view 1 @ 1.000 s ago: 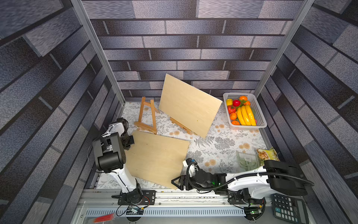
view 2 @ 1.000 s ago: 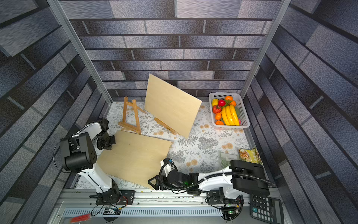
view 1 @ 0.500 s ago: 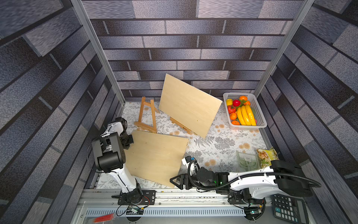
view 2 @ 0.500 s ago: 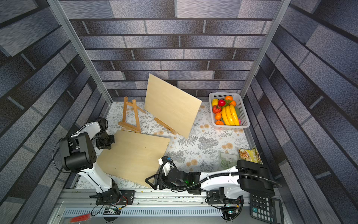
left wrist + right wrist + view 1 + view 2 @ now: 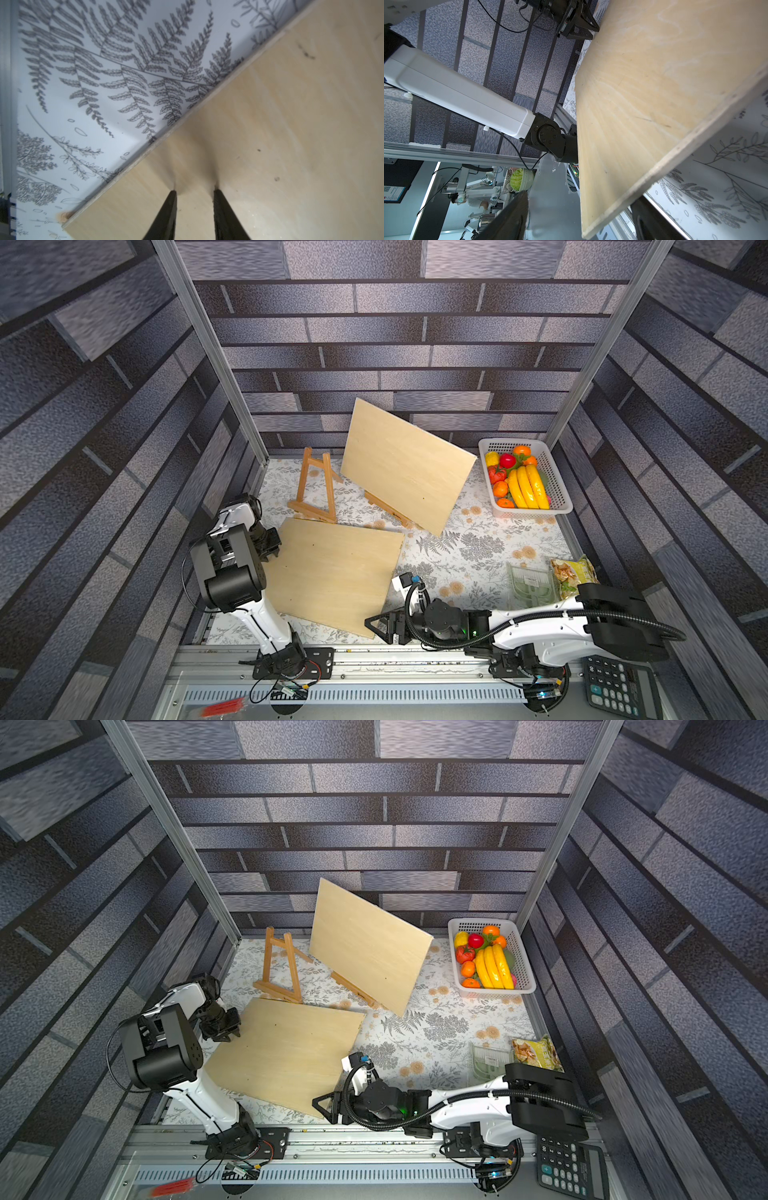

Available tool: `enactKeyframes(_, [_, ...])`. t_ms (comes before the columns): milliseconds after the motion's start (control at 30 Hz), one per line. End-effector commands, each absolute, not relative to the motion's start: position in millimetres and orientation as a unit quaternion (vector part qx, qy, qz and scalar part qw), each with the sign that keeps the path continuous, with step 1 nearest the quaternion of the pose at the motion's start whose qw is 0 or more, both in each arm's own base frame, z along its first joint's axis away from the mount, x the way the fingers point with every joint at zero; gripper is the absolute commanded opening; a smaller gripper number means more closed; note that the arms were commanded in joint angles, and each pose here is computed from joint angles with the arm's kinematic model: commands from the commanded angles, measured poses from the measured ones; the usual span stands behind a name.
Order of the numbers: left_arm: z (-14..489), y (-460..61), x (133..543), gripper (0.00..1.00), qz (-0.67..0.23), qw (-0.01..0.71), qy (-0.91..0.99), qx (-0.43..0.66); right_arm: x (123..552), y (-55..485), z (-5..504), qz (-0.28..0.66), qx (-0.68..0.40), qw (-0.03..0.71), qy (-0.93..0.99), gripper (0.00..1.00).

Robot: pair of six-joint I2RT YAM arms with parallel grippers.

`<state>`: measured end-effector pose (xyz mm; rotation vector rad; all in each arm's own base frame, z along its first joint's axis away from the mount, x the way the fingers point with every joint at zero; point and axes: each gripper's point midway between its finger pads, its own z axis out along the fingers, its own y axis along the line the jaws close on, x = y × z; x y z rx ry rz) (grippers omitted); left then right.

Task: Assemble the easel
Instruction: Pick up the drawing board from the center of the board.

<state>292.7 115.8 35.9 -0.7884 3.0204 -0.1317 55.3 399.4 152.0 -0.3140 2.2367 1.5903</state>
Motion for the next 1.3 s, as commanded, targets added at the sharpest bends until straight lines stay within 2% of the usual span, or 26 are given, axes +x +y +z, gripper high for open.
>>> enactKeyframes(0, [-2, 59, 262, 0.44, -0.159, -0.095, 0.948, -0.26, 65, 418, 264, 0.685, -0.094, 0.253, 0.677, 0.78])
enactKeyframes(233, [3, 55, 261, 0.62, -0.171, -0.097, 0.944, -0.266, 65, 423, 273, 0.688, -0.107, 0.266, 0.667, 0.78])
enactKeyframes(300, [8, 55, 263, 0.72, -0.173, -0.092, 0.944, -0.266, 67, 423, 271, 0.69, -0.1, 0.271, 0.664, 0.78])
enactKeyframes(367, [15, 56, 264, 0.76, -0.177, -0.083, 0.943, -0.271, 70, 422, 268, 0.692, -0.091, 0.273, 0.662, 0.77])
enactKeyframes(400, [19, 56, 266, 1.0, -0.182, -0.077, 0.941, -0.274, 72, 421, 265, 0.693, -0.085, 0.276, 0.661, 0.77])
enactKeyframes(600, [19, 51, 264, 1.0, -0.212, -0.08, 0.929, -0.291, 77, 425, 268, 0.704, -0.072, 0.289, 0.645, 0.77])
enactKeyframes(733, [17, 48, 263, 0.98, -0.219, -0.085, 0.928, -0.289, 74, 439, 273, 0.713, -0.078, 0.28, 0.638, 0.72])
enactKeyframes(800, [15, 46, 263, 0.97, -0.221, -0.09, 0.927, -0.289, 75, 447, 270, 0.713, -0.074, 0.268, 0.644, 0.57])
enactKeyframes(833, [14, 46, 263, 0.97, -0.221, -0.092, 0.927, -0.288, 76, 450, 267, 0.71, -0.07, 0.261, 0.651, 0.55])
enactKeyframes(933, [13, 43, 263, 0.97, -0.223, -0.095, 0.927, -0.285, 78, 454, 258, 0.683, -0.064, 0.248, 0.684, 0.36])
enactKeyframes(1000, [13, 42, 263, 0.97, -0.225, -0.096, 0.927, -0.284, 81, 452, 256, 0.658, -0.06, 0.245, 0.709, 0.17])
enactKeyframes(1033, [13, 42, 263, 0.97, -0.224, -0.095, 0.927, -0.284, 85, 447, 246, 0.632, -0.047, 0.241, 0.735, 0.01])
enactKeyframes(1267, [29, 46, 264, 1.0, -0.214, -0.075, 0.931, -0.287, 92, 356, 203, 0.461, 0.023, 0.208, 0.863, 0.0])
